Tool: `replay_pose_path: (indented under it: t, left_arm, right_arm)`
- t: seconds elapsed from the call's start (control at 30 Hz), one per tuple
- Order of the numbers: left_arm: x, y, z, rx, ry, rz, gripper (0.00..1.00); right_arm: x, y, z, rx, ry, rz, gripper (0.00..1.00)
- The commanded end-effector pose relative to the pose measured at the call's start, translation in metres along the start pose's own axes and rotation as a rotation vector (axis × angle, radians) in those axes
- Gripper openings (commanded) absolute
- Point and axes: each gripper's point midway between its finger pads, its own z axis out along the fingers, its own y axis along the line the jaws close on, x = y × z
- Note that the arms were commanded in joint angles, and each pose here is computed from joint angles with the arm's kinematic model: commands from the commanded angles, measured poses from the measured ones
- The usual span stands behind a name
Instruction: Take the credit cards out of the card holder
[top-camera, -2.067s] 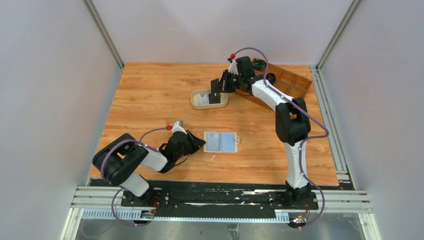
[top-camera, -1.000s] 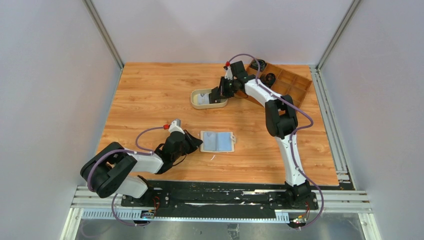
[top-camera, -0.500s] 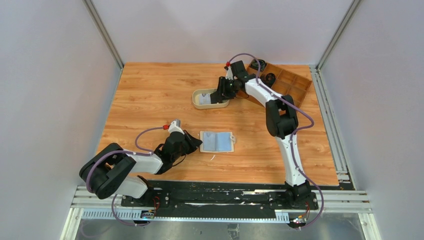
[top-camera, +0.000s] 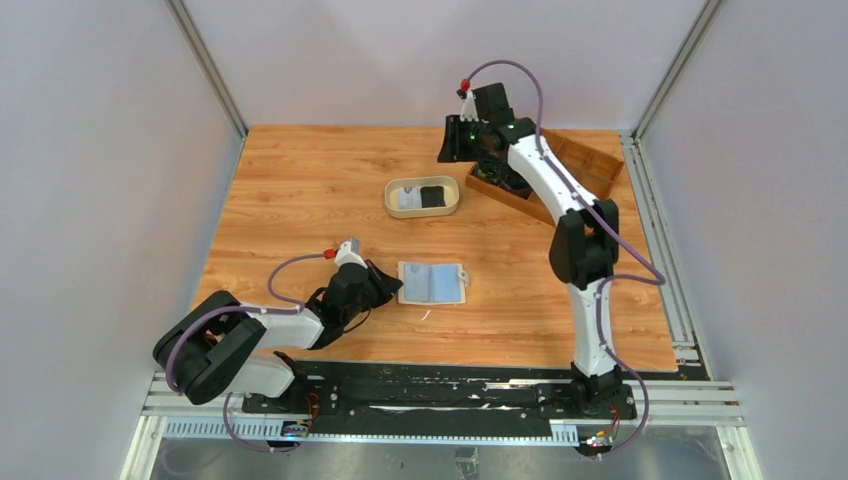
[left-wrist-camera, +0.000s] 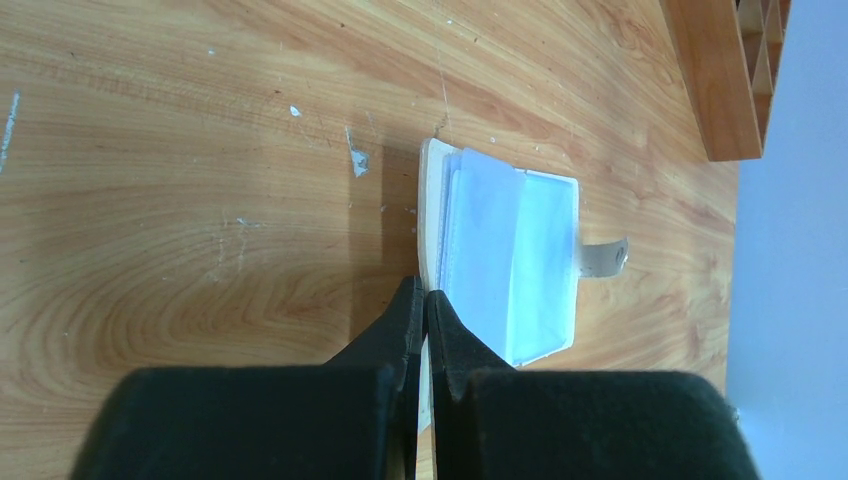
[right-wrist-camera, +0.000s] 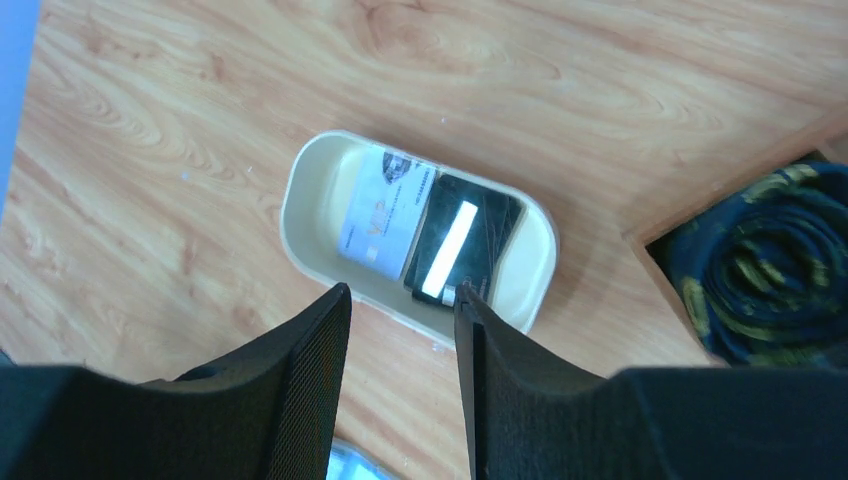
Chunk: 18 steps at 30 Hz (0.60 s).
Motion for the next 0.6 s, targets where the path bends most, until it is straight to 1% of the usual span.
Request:
replay_pose_path:
  t: [0.0,0.07,0.17,0.23,0.3,0.37,0.4,0.43,0.57]
  left_arm:
    - [-0.008,0.002,0.0,-0.023,-0.035,0.029,0.0]
    - [-0.008,0.003,0.0,-0.026,-0.034,0.032,0.0]
    - [-0.008,0.006,0.001,-0.037,-0.038,0.032,0.0]
    - [-0.008,0.006,0.002,-0.04,-0.038,0.032,0.0]
    - [-0.008,0.005,0.003,-0.04,-0.037,0.034,0.0]
    - [-0.009,0.004,0.004,-0.039,-0.036,0.034,0.0]
    - [-0.009,0.004,0.004,-0.038,-0.036,0.034,0.0]
    - [-0.009,0.004,0.004,-0.037,-0.037,0.033,0.0]
    - [-0.008,0.005,0.003,-0.037,-0.034,0.03,0.0]
  right_arm:
    - [0.012,0.026,-0.047,0.008,-0.035,-0.079,0.47]
    - [0.046,0.045,-0.054,0.022,-0.008,-0.124,0.47]
    - [0.103,0.074,-0.06,0.032,0.039,-0.141,0.47]
    - [0.142,0.096,-0.062,0.04,0.082,-0.16,0.5]
    - [0.168,0.104,-0.061,0.067,0.115,-0.171,0.54]
    - [0.196,0.108,-0.059,0.099,0.165,-0.168,0.61]
    - [0.215,0.11,-0.056,0.106,0.202,-0.159,0.62]
    - [0.22,0.106,-0.053,0.135,0.204,-0.155,0.64]
    - [0.251,0.109,-0.042,0.153,0.233,-0.136,0.7]
